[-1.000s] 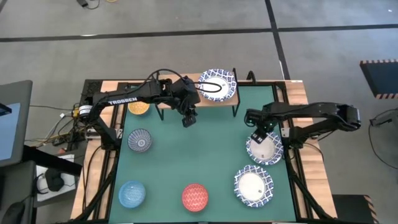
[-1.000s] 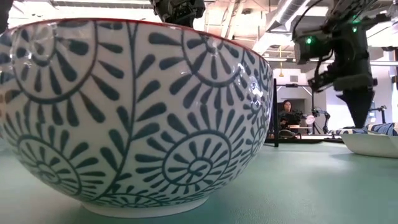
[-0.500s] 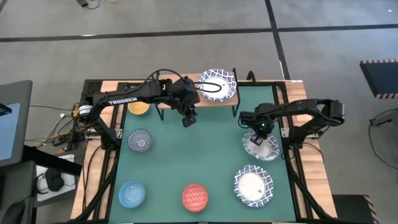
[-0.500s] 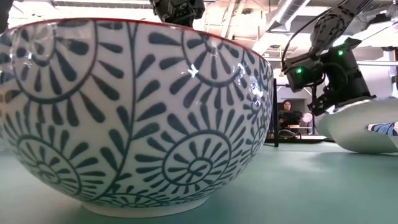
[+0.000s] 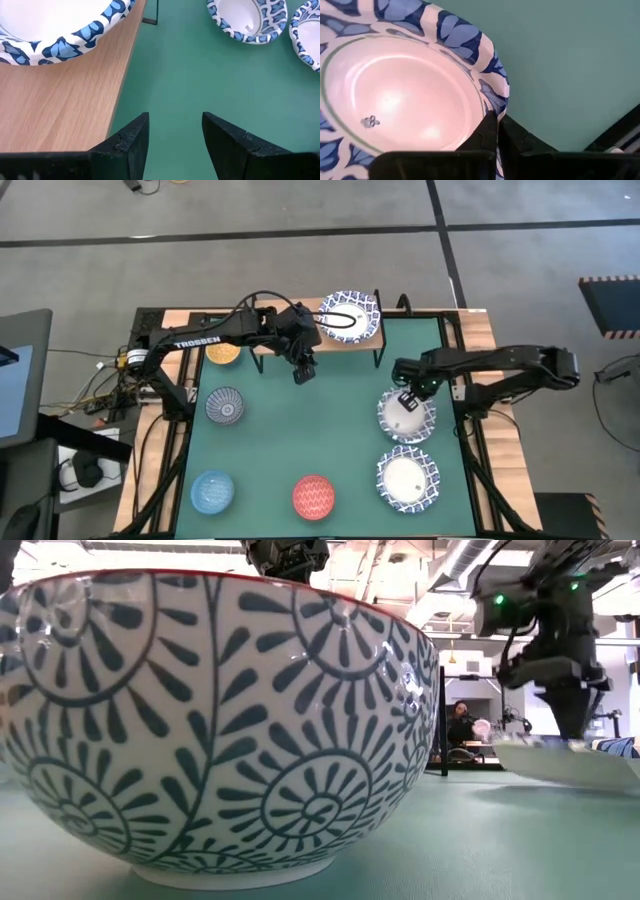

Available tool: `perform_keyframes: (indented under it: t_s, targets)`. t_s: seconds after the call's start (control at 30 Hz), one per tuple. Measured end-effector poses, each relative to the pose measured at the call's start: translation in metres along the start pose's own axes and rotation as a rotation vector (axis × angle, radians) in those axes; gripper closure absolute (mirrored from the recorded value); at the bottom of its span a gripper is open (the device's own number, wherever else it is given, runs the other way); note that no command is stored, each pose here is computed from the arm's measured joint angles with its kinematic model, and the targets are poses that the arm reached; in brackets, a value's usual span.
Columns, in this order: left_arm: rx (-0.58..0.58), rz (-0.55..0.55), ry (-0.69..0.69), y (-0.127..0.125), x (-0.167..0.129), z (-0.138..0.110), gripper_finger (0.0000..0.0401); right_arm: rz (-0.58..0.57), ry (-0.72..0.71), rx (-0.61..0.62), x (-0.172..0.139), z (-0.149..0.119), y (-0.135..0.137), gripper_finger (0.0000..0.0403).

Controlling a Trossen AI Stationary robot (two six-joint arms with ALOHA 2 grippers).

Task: Place and stack bowls onto a shelf
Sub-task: Stack the top white bowl on top of the other white bowl on the shelf

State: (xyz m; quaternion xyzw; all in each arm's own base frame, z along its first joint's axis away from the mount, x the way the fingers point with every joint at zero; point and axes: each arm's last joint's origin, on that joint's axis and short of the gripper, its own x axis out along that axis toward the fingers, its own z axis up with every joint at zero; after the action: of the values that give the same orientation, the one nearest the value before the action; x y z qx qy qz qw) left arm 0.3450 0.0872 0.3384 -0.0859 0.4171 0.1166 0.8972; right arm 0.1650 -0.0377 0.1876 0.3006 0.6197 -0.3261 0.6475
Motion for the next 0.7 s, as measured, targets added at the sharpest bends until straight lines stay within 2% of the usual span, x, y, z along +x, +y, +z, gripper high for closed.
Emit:
perform_keyframes:
  t_s: [0.2,0.33,0.7]
  targets:
    - [0.000,0.000,0.000,0.000,0.000,0.000,0.0235,0.162,-0.127,0.085,-0.021,-0.006,0.001,0.0381]
    - [0.000,0.000,0.002,0.000,0.000,0.000,0.0235,0.243,-0.212,0.090,-0.038,-0.004,0.003,0.0381]
    - [-0.071,-0.019,0.000,-0.001,0.000,0.000,0.0235,0.270,-0.305,0.049,-0.050,0.010,0.011,0.0381]
